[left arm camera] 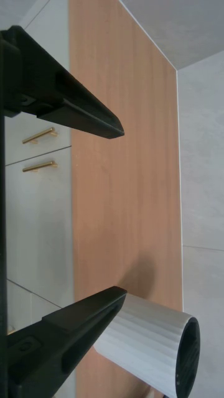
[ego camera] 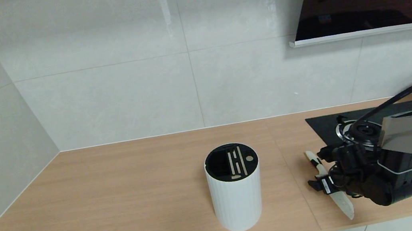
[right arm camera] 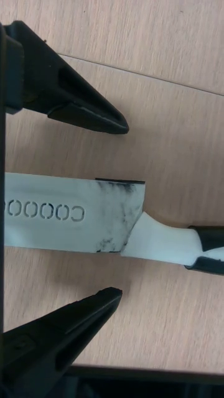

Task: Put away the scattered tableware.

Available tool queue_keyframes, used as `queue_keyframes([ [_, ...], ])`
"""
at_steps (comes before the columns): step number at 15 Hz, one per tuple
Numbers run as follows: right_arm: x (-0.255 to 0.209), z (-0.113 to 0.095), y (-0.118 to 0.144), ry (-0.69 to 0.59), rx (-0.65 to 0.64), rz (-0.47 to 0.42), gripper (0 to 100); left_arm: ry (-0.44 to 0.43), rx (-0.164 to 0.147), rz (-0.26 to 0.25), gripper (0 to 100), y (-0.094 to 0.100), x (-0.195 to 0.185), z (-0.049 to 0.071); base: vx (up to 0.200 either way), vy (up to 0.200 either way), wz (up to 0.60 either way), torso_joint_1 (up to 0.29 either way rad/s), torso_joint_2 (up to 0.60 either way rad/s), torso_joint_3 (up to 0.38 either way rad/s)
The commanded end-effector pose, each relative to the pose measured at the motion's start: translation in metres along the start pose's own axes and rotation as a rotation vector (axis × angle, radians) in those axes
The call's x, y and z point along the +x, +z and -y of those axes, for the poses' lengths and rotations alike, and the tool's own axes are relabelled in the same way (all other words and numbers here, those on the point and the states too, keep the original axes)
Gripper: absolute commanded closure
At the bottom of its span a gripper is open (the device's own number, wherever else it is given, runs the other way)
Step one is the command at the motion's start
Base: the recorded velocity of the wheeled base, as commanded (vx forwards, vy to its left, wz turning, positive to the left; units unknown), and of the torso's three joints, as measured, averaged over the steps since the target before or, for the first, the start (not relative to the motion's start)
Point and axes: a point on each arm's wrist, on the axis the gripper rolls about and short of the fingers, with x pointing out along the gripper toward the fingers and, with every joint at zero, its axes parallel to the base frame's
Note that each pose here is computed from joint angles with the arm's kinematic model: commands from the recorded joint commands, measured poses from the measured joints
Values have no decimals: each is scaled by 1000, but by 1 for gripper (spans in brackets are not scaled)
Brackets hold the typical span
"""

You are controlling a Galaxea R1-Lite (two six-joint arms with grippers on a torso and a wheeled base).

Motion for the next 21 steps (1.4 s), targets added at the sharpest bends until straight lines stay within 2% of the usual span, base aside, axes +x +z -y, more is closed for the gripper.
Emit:
queue_keyframes([
  [1,2,-1,-2,7,-2,-7,0,0,0,-1,0,0,0,0,0,0,0,0,0,0],
  [3,3,2,-1,52,7,1,0,0,0,-1,0,0,0,0,0,0,0,0,0,0],
  [12,4,3,-3,55,10,-8,0,0,0,-1,0,0,0,0,0,0,0,0,0,0],
  [13,4,3,-3,55,10,-8,100,0,0,-1,0,0,0,0,0,0,0,0,0,0],
  [21,3,4,-4,50,11,-13,100,0,0,-1,0,0,0,0,0,0,0,0,0,0],
])
